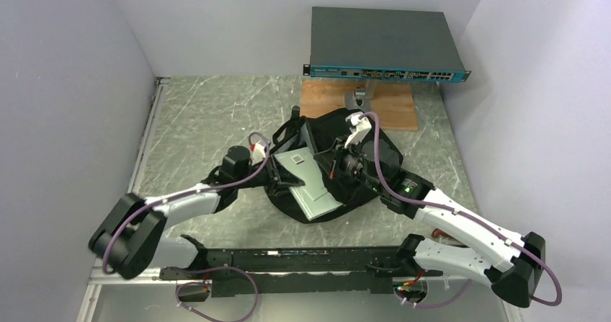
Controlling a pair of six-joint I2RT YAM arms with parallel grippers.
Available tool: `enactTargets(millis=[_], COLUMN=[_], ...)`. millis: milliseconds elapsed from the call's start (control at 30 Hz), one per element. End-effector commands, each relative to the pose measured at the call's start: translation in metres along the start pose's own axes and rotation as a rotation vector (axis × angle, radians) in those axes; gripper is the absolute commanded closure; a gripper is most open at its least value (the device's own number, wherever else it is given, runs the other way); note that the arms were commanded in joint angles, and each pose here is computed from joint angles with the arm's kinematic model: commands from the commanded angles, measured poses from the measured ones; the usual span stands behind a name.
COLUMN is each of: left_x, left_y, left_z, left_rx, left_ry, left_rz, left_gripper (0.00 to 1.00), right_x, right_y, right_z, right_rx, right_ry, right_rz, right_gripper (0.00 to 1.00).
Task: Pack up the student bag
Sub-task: Place the book in the student bag.
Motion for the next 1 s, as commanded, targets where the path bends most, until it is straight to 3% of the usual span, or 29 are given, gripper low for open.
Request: enactTargets(millis=[0, 233, 400, 533, 600, 767, 967], left_x=[-0.029, -0.093, -0.137, -0.173, -0.183, -0.187, -0.178], left_y=[-0.061, -0.076, -0.074, -0.049, -0.041, -0.021, -0.016], left_z=[0.001, -0.018, -0.045, -0.067, -0.073, -0.083, -0.080], left_rx=[-0.121, -0.146, -0.128, -0.072, -0.073, -0.077, -0.159], left_ry=[0.090, 0.110, 0.036, -0.038, -0.079, -0.140, -0.091], left_rz=[0.239, 0.291, 0.331, 0.254, 0.254, 0.188, 0.080], left_gripper=[1.00, 1.00, 1.00, 1.00, 0.91, 0.57, 0.34], right_x=[0.015, 0.020, 0.022, 0.025, 0.026, 0.031, 0.031], right_y=[0.026, 0.024, 0.021, 0.016, 0.011, -0.001, -0.014], right_z=[-0.053, -0.045, -0.039, -0.033, -0.029, -0.016, 0.003], right_rx=[-0.006, -0.014, 0.006, 0.014, 0.016, 0.015, 0.027], right_ry=[-0.204, -0.187, -0.146, -0.126, -0.114, -0.081, -0.041], right_rz=[-0.132, -0.135, -0.116, -0.094, -0.065, -0.002, 0.049], right_gripper=[1.00, 1.00, 1.00, 1.00, 1.00, 1.00, 1.00])
Point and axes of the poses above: each gripper's point midway between its finger pads, its own x axis back along the fingers, its own y axis along the line the jaws close on, z = x × y, the point moved 6 cm from there along x, back along the fingers, and after that the axes turned 6 degrees about x, right-handed, at the moved point
